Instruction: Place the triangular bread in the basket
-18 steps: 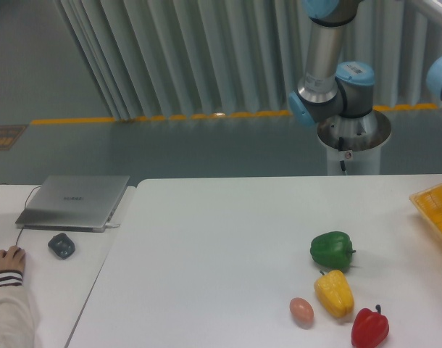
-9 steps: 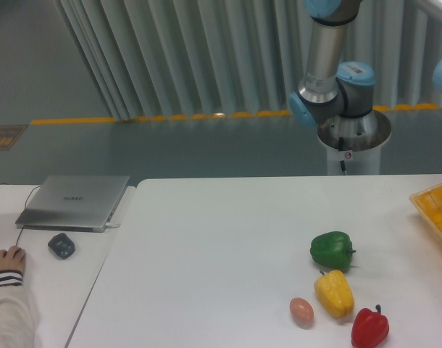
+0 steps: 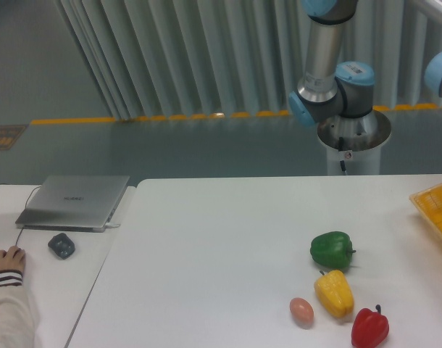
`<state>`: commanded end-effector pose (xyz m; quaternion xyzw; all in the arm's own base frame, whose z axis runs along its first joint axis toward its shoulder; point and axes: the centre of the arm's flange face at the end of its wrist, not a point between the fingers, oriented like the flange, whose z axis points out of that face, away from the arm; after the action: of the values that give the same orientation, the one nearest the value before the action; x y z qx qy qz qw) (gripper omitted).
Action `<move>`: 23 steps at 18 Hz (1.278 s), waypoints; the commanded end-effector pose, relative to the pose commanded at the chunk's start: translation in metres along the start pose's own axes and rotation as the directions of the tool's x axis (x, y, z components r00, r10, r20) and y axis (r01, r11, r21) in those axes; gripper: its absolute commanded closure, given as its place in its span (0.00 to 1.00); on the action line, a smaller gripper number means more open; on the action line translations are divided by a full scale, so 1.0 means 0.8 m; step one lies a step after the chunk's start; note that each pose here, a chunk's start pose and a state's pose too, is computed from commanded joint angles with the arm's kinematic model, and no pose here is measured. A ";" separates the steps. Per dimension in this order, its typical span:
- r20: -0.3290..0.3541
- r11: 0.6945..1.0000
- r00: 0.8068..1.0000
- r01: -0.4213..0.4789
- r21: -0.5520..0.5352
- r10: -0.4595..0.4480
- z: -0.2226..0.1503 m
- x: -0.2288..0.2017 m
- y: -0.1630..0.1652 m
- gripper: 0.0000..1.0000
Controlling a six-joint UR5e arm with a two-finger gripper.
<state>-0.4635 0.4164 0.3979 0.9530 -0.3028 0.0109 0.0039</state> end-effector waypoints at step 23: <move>0.085 0.999 0.995 0.051 -0.002 -0.051 -0.007 0.039 -0.130 0.00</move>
<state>-0.3780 0.4835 0.4041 0.9600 -0.2782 -0.0306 -0.0065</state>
